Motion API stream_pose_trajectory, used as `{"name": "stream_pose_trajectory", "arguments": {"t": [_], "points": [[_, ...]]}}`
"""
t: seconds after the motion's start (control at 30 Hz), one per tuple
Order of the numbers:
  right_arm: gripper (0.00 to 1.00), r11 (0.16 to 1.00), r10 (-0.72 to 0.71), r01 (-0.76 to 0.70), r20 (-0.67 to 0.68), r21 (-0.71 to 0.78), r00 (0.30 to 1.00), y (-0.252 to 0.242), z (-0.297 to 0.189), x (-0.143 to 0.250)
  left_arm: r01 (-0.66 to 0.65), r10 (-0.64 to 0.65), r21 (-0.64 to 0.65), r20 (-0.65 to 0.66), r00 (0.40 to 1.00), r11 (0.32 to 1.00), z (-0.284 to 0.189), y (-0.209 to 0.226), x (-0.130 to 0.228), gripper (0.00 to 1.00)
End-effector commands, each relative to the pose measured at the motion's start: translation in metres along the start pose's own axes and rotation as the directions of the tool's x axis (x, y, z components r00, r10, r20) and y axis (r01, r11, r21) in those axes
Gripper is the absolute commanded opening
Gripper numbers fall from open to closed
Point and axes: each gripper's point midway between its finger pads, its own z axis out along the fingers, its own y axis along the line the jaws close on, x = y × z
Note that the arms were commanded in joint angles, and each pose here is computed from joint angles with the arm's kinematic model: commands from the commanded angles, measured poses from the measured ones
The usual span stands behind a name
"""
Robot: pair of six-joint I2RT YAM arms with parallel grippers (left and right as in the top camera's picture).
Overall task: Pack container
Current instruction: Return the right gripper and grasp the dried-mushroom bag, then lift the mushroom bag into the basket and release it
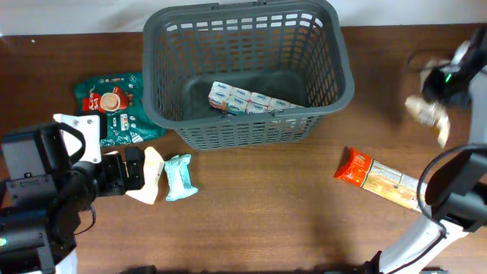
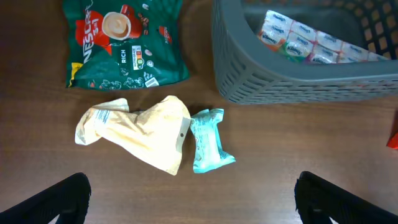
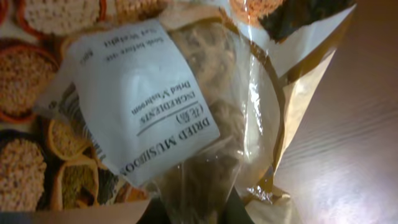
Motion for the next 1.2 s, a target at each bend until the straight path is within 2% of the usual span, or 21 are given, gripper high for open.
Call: {"name": "stream_pose_trajectory", "arguments": {"t": [0.0, 0.1, 0.2, 0.37, 0.53, 0.67, 0.9, 1.17], "points": [[0.04, 0.985, -0.061, 0.101, 0.266, -0.142, 0.962, 0.062, -0.114, -0.046, -0.012, 0.012, 0.01, 0.007, 1.0, 1.0, -0.001, -0.001, -0.001, 0.99], [0.04, 0.95, -0.136, 0.236, 0.408, -0.205, 0.903, 0.113, -0.182, -0.054, -0.012, 0.012, 0.01, 0.007, 1.0, 1.0, -0.001, -0.001, -0.001, 0.99], [0.04, 0.887, -0.242, 0.403, 0.515, -0.226, 0.822, 0.168, -0.232, -0.042, -0.012, 0.012, 0.01, 0.007, 1.0, 1.0, -0.001, -0.001, -0.001, 0.99], [0.04, 0.734, -0.417, 0.635, 0.579, -0.24, 0.701, 0.251, -0.258, 0.004, -0.012, 0.012, 0.01, 0.007, 1.0, 1.0, -0.001, -0.001, -0.001, 0.99], [0.04, 0.553, -0.611, 0.804, 0.549, -0.22, 0.571, 0.306, -0.235, 0.052, -0.012, 0.012, 0.01, 0.007, 1.0, 1.0, -0.001, -0.001, -0.001, 0.99], [0.04, 0.571, -0.677, 0.809, 0.475, -0.142, 0.562, 0.317, -0.202, 0.061, -0.012, 0.012, 0.01, 0.007, 1.0, 1.0, -0.001, -0.001, -0.001, 0.99], [0.04, 0.566, -0.714, 0.811, 0.402, -0.15, 0.573, 0.33, -0.153, 0.066, -0.012, 0.012, 0.01, 0.007, 1.0, 1.0, -0.001, -0.001, -0.001, 0.99], [0.04, 0.45, -0.805, 0.887, 0.383, -0.103, 0.453, 0.338, -0.119, 0.066, -0.012, 0.012, 0.01, 0.007, 1.0, 1.0, -0.001, -0.001, -0.001, 0.99]]}}
